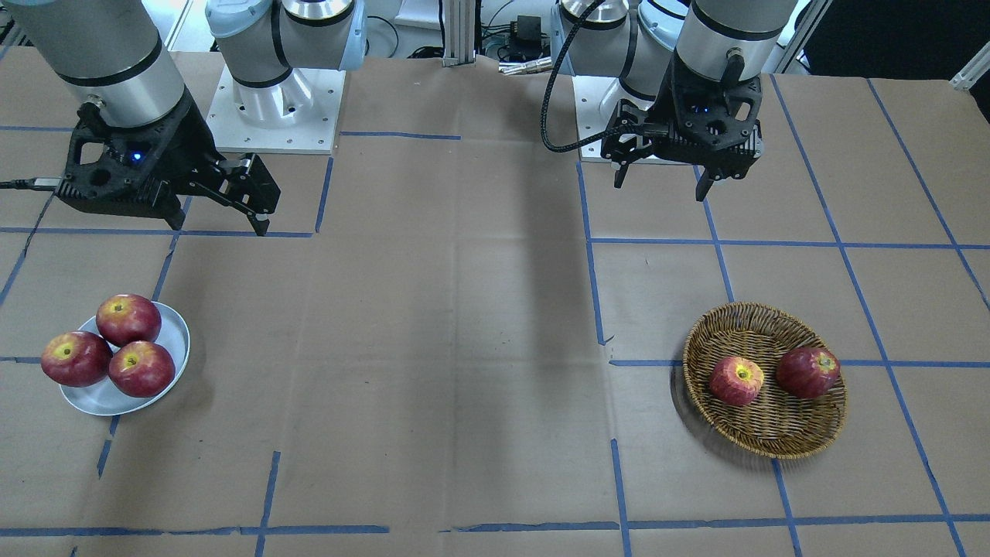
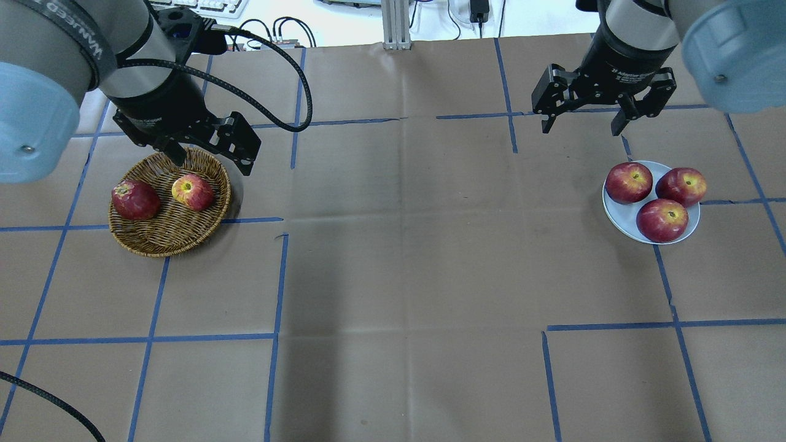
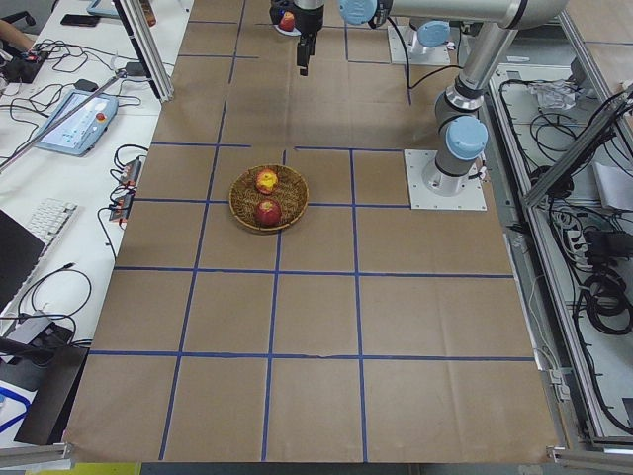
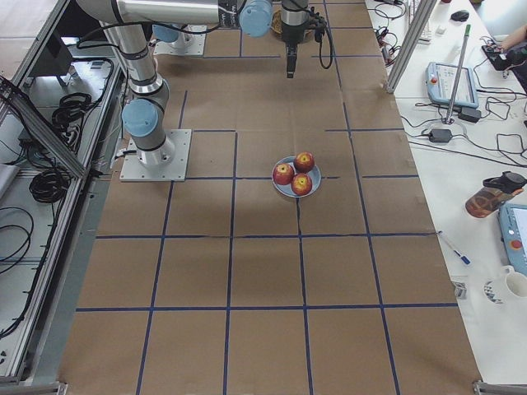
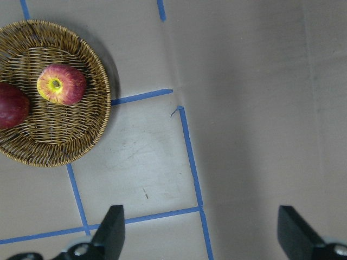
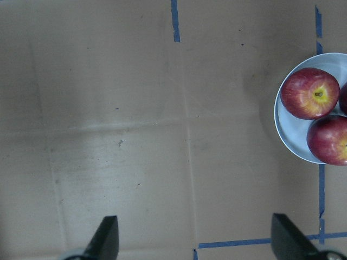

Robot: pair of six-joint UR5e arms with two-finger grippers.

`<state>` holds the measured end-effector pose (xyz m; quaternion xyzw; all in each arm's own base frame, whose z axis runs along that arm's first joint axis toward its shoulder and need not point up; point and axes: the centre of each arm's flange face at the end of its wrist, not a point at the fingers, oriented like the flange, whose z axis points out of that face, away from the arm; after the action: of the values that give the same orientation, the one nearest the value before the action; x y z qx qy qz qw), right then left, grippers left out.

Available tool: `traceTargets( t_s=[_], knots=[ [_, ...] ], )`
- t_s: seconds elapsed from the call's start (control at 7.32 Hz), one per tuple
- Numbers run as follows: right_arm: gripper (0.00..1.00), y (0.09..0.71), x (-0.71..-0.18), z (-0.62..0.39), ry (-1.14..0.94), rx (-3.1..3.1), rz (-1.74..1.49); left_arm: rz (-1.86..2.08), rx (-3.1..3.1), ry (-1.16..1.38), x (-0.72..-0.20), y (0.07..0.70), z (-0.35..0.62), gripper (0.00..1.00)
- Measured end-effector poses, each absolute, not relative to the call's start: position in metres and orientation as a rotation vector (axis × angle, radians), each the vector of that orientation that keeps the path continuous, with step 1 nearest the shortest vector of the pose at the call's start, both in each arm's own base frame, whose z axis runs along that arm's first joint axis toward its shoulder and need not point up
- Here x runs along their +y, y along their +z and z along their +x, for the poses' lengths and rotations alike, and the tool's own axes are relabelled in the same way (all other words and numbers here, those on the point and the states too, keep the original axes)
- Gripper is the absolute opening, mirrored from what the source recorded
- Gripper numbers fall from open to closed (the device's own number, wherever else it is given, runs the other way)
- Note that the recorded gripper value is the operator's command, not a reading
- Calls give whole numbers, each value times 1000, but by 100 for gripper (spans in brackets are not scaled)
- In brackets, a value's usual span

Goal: Transfer apple from basket to plate

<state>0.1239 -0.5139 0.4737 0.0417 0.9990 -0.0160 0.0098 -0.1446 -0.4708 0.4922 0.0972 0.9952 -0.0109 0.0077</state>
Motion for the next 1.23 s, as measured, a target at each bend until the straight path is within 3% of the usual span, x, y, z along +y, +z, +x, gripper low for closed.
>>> traceTargets(
  t_s=[1.23],
  knots=[
    [100, 475, -513, 125, -54, 3116, 131, 281, 3106, -11, -475, 494, -119, 99]
  ],
)
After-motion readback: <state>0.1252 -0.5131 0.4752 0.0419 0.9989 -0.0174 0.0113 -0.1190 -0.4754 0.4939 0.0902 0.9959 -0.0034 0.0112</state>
